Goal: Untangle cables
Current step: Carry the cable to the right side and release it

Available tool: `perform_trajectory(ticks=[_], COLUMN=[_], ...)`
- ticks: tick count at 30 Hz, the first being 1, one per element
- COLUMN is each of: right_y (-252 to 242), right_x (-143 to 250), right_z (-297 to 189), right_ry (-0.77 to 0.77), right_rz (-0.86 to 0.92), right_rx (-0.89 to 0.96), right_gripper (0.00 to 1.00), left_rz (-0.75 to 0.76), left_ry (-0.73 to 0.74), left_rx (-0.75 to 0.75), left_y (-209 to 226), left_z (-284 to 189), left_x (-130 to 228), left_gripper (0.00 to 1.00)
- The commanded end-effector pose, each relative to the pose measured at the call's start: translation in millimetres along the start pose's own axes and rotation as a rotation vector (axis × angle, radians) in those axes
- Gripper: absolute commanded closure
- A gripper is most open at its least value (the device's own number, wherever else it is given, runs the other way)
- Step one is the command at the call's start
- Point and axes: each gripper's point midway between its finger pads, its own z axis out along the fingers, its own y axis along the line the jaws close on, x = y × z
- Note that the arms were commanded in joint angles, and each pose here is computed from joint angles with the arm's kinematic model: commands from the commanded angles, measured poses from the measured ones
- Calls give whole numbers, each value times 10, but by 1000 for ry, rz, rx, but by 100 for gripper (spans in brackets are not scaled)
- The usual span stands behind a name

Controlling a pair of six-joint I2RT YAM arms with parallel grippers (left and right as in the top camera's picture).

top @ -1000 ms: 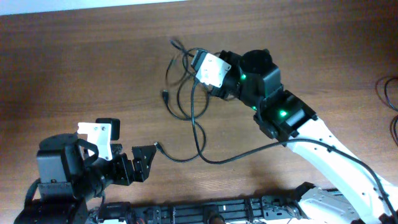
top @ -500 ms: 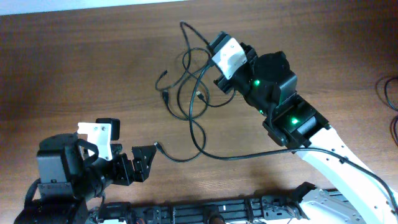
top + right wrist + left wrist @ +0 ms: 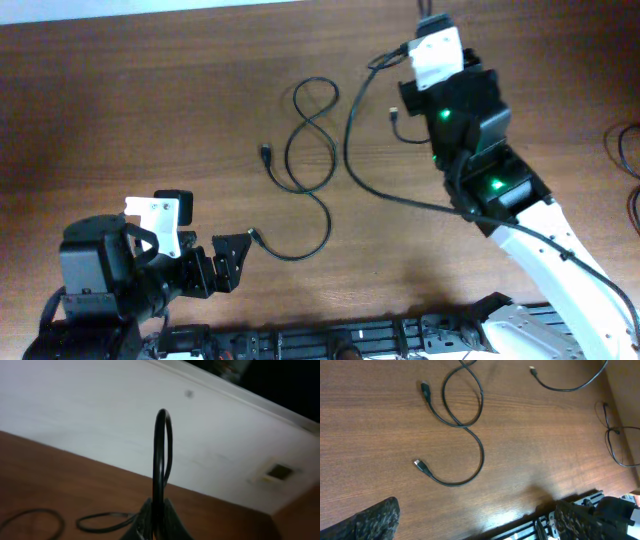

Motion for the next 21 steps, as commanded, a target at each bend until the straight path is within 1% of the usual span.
perform_trajectory(ticks=[1,7,14,16,19,21], right_y=[-258,-848,-1586,-1861,-2358,-2587], right_x=[-16,207,548,673,954,1125], right_z=[-7,104,60,13,-105,-178], right_ry=[-23,-4,37,52,105,134], right_rz=[44,85,134,151,180,201], right_rx=[-16,11,87,135,260,304], right_gripper=[96,96,96,96,96,96], left_rz=[14,15,26,25,25,25], left_ry=[-3,-6,-27,-26,-26,-25], left_rx=[7,7,10,10,11,11], left_y=[-9,-10,-18,-18,-18,-18], left_z=[-1,-1,-2,-2,-2,-2], left_x=[-5,-11,-64,-63,-62,-61], left_gripper=[1,1,1,1,1,1])
